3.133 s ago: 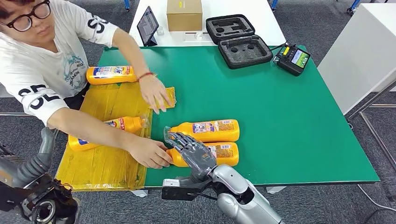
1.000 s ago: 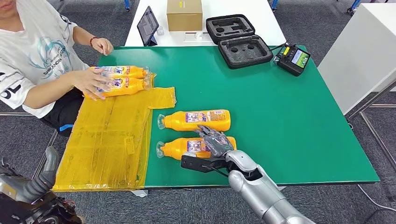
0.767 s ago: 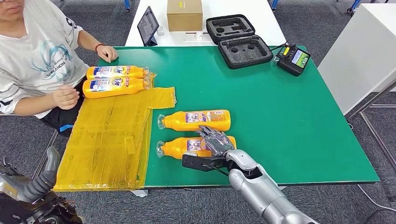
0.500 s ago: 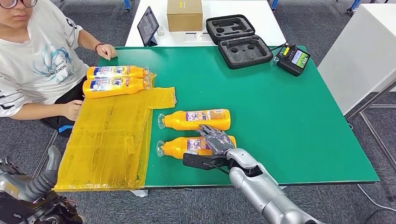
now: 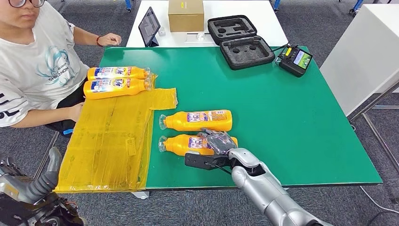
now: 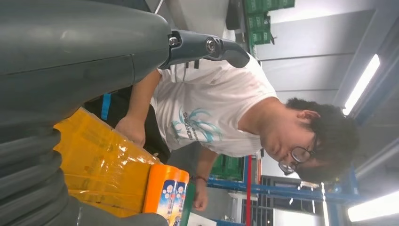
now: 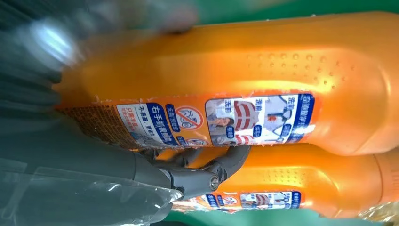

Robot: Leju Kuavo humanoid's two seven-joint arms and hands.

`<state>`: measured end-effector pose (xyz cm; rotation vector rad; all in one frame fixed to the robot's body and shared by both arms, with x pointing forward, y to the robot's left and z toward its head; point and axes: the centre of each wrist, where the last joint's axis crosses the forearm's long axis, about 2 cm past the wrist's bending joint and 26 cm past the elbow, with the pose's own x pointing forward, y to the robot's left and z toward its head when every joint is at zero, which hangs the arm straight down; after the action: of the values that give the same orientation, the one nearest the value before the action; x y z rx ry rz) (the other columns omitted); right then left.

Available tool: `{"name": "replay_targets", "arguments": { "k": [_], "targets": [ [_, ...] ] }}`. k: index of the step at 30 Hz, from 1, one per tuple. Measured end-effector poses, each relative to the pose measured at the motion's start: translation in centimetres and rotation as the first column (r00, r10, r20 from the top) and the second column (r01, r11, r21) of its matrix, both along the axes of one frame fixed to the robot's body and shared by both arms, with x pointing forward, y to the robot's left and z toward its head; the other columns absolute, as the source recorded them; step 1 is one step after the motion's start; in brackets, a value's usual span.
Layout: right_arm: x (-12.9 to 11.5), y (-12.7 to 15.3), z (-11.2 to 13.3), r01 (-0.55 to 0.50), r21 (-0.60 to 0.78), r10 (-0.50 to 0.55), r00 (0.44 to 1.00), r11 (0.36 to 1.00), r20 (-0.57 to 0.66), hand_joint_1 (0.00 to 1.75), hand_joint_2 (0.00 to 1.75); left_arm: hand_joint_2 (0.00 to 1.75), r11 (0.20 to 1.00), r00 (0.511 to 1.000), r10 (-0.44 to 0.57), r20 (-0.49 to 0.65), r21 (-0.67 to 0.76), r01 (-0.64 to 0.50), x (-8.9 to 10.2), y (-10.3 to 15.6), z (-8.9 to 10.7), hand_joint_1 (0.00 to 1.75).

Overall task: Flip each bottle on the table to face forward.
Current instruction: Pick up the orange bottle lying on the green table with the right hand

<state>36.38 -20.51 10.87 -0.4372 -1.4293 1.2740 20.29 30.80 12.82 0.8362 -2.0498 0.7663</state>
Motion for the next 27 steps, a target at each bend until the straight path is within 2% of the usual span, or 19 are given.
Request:
{"name": "replay_targets", "arguments": {
  "k": [3, 7, 11, 14, 18, 22, 24, 27],
  "targets": [
    [0.2, -0.2, 0.1, -0.019, -0.002, 0.019, 1.0, 1.0, -0.009, 1.75, 1.75, 1.75, 1.0, 1.0, -0.005, 0.004, 0.003, 0.005, 0.3, -0.1, 0.1, 0.0],
    [1.9, -1.6, 1.2, -0.123, -0.03, 0.121, 0.99, 0.992, -0.073, 1.75, 1.75, 1.75, 0.998, 0.997, -0.06, 0.038, -0.026, 0.061, 1.8, -0.6, 0.3, 0.0],
    [2.8, -2.1, 1.6, -0.153, -0.054, 0.148, 0.985, 0.987, -0.092, 1.75, 1.75, 1.75, 0.995, 0.996, -0.085, 0.039, -0.042, 0.086, 2.3, -0.7, 0.0, 0.0],
    [3.0, -2.2, 1.6, -0.18, -0.011, 0.178, 0.98, 0.984, -0.085, 1.75, 1.75, 1.75, 0.994, 0.995, -0.094, 0.037, -0.044, 0.096, 2.4, -0.7, -0.1, 0.0],
    [2.6, -2.2, 1.3, -0.237, 0.161, 0.244, 0.969, 0.958, -0.026, 1.75, 1.75, 1.75, 0.994, 0.994, -0.101, 0.033, -0.045, 0.103, 2.4, -0.7, -0.3, 0.0],
    [1.3, -1.0, 1.0, -0.29, 0.397, 0.278, 0.957, 0.871, 0.089, 1.75, 1.75, 1.75, 0.994, 0.995, -0.1, 0.03, -0.046, 0.101, 2.3, -0.6, -0.4, 0.0],
    [0.7, -0.4, 1.2, -0.3, 0.491, 0.253, 0.954, 0.818, 0.161, 1.75, 1.75, 1.75, 0.993, 0.994, -0.101, 0.028, -0.05, 0.102, 2.2, -0.7, -0.5, 0.0],
    [-0.5, 0.5, 1.9, -0.303, 0.636, 0.147, 0.947, 0.71, 0.287, 1.75, 1.75, 1.75, 0.992, 0.994, -0.105, 0.026, -0.065, 0.106, 1.9, -0.8, -0.7, 0.0]
  ]
}}
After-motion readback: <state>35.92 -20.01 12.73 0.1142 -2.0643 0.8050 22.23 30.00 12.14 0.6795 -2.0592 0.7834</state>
